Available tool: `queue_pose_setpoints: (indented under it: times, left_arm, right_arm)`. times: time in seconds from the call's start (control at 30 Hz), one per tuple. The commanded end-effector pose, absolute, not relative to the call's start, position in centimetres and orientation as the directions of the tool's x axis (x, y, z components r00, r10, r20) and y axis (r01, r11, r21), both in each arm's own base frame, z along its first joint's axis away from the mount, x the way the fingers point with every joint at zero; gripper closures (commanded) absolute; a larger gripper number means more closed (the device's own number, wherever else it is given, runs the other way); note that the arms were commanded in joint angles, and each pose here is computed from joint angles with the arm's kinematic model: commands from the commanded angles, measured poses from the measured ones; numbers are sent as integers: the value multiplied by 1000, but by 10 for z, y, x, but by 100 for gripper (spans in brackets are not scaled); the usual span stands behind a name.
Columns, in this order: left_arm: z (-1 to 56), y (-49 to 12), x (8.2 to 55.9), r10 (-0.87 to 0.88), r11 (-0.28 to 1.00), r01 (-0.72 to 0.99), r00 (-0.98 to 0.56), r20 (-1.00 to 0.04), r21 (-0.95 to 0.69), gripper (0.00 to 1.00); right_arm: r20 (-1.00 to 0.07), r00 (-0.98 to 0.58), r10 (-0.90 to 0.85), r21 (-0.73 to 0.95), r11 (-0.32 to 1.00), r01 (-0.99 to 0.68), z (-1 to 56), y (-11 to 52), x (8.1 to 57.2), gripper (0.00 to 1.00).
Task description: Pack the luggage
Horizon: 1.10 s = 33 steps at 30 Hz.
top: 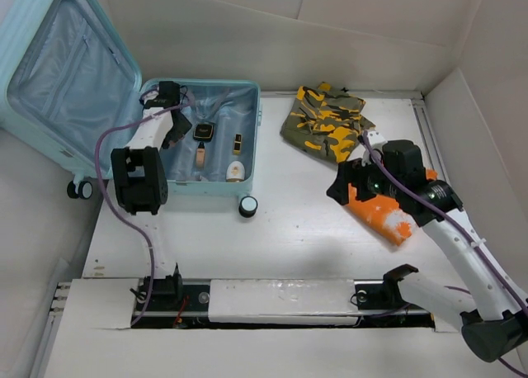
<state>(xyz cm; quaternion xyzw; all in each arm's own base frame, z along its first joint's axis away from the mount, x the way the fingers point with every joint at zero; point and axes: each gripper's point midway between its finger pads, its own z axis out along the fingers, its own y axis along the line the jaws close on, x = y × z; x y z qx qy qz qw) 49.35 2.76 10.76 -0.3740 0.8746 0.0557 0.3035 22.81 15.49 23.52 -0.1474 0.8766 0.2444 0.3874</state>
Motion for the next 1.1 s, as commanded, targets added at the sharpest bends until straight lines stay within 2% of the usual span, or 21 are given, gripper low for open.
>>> queue_pose_setpoints:
  times: [0.0,0.17,0.23,0.37,0.43,0.47,0.57,0.63,0.73,0.83,0.87,0.9,1.07]
  left_arm:
    - [127,45,504,-618,716,-686,-534,-577,-131,53]
    - [131,48,513,-608,729,-670,-538,-583,-142,24]
    - [149,40,519,-608,746,-633,-522,-598,-206,19]
    - [221,1,517,-571,801,-499,-472,-672,-331,16]
    - [281,-56,502,-536,844,-317,-469,-702,-432,16]
    - [284,-62,504,-537,844,-292,-472,-699,-451,17]
    - [321,-155,476,-488,850,-97,-516,-705,-518,18]
    - [323,-219,458,-468,816,6,-581,-666,-578,18]
    - [305,-301,443,-483,701,62,-692,-537,-710,20]
    - [300,-354,442,-505,610,56,-741,-442,-791,20]
    - [278,-383,439,-479,608,48,-774,-414,-793,22]
    - [287,-396,441,-492,592,57,-765,-416,-804,22]
    - [248,-458,441,-551,509,-54,-787,-277,-859,22]
  right_arm:
    - [-798,-603,-8,324,837,-441,263,157,228,4]
    - [-793,-608,24,332,855,-399,262,152,225,4]
    - [-795,-606,25,326,860,-392,262,151,227,4]
    - [-791,-611,34,325,869,-373,266,152,236,3]
    - [-815,-578,51,307,883,-355,282,148,245,3]
    - [-807,-588,57,315,884,-346,280,149,246,5]
    - [-829,-544,127,321,906,-278,302,140,255,11]
    - [-858,-483,177,320,919,-231,329,127,254,14]
    - [-887,-403,226,321,929,-185,365,111,250,14]
    - [-897,-371,240,321,931,-175,382,102,238,12]
    - [-896,-374,238,320,931,-174,384,99,233,10]
    - [-892,-388,233,324,928,-187,382,102,231,10]
    - [-873,-433,226,359,898,-256,369,113,214,7]
